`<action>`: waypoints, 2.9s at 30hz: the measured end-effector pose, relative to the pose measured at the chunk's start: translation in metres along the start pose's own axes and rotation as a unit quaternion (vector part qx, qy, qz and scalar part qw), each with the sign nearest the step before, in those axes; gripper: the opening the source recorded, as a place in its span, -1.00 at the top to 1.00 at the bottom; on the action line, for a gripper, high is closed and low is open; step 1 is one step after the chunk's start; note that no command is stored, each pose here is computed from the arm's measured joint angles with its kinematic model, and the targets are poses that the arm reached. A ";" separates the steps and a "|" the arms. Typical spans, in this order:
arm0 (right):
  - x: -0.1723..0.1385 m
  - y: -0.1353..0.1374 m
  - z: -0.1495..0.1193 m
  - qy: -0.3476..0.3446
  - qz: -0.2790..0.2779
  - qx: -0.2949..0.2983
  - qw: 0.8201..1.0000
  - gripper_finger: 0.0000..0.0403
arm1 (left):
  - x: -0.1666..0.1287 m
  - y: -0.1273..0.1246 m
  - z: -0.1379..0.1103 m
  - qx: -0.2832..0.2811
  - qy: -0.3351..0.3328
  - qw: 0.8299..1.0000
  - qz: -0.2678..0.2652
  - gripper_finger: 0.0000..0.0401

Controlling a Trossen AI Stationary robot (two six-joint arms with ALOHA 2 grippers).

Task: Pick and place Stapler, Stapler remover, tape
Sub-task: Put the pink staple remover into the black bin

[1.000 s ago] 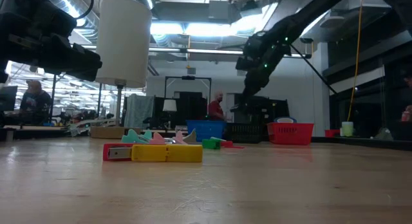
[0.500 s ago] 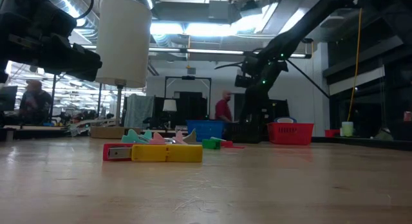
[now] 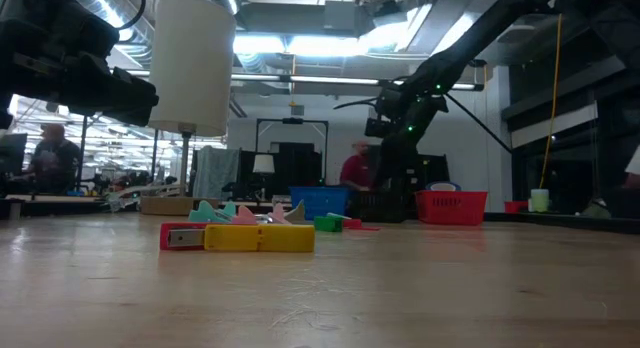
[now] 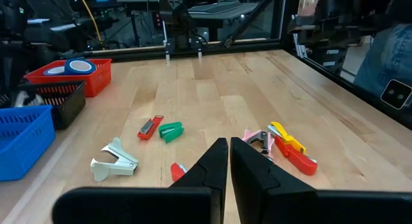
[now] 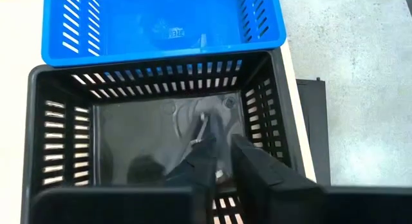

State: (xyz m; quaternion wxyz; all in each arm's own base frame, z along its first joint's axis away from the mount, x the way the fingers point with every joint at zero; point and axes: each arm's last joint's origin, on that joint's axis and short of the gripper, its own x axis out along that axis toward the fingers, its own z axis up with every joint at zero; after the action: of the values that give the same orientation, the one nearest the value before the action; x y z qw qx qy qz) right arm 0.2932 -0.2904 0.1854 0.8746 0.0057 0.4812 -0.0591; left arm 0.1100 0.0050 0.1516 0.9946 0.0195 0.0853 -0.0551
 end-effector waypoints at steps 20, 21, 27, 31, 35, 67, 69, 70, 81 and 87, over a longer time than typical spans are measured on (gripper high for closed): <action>-0.020 0.008 0.019 -0.042 -0.027 0.010 0.999 0.09 | 0.000 0.000 0.000 0.000 0.000 1.000 0.000 0.92; -0.022 0.010 0.021 -0.047 -0.028 0.005 0.998 0.09 | 0.000 0.000 0.000 0.000 0.000 1.000 0.000 0.92; -0.024 0.034 0.045 -0.082 -0.026 -0.037 0.996 0.09 | 0.000 0.000 0.000 0.000 0.000 1.000 0.000 0.92; -0.019 0.053 0.057 -0.089 -0.027 -0.062 0.994 0.09 | 0.000 0.000 0.000 0.000 0.000 1.000 0.000 0.92; -0.014 0.073 0.069 -0.094 -0.024 -0.064 0.993 0.09 | 0.000 0.000 0.000 0.000 0.000 1.000 0.000 0.92; -0.004 0.309 0.106 -0.078 0.215 -0.065 0.971 0.09 | 0.000 0.000 0.000 0.000 0.000 1.000 0.000 0.92; -0.006 0.328 0.104 -0.074 0.229 -0.077 0.968 0.09 | 0.000 0.000 0.000 0.000 0.000 1.000 0.000 0.92; -0.008 0.338 0.103 -0.073 0.235 -0.086 0.965 0.09 | 0.000 0.000 0.000 0.000 0.000 1.000 0.000 0.92; -0.009 0.417 0.081 -0.058 0.216 -0.179 0.958 0.09 | 0.000 0.000 0.000 0.000 0.000 1.000 0.000 0.92; 0.002 0.438 0.069 -0.040 0.221 -0.210 0.952 0.09 | 0.000 0.000 0.000 0.000 0.000 1.000 0.000 0.92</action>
State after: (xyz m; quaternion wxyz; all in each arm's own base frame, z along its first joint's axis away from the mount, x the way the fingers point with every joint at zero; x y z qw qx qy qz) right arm 0.3999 0.1399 0.1999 0.8659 -0.0741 0.4337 0.2379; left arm 0.1100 0.0049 0.1516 0.9946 0.0196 0.0851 -0.0552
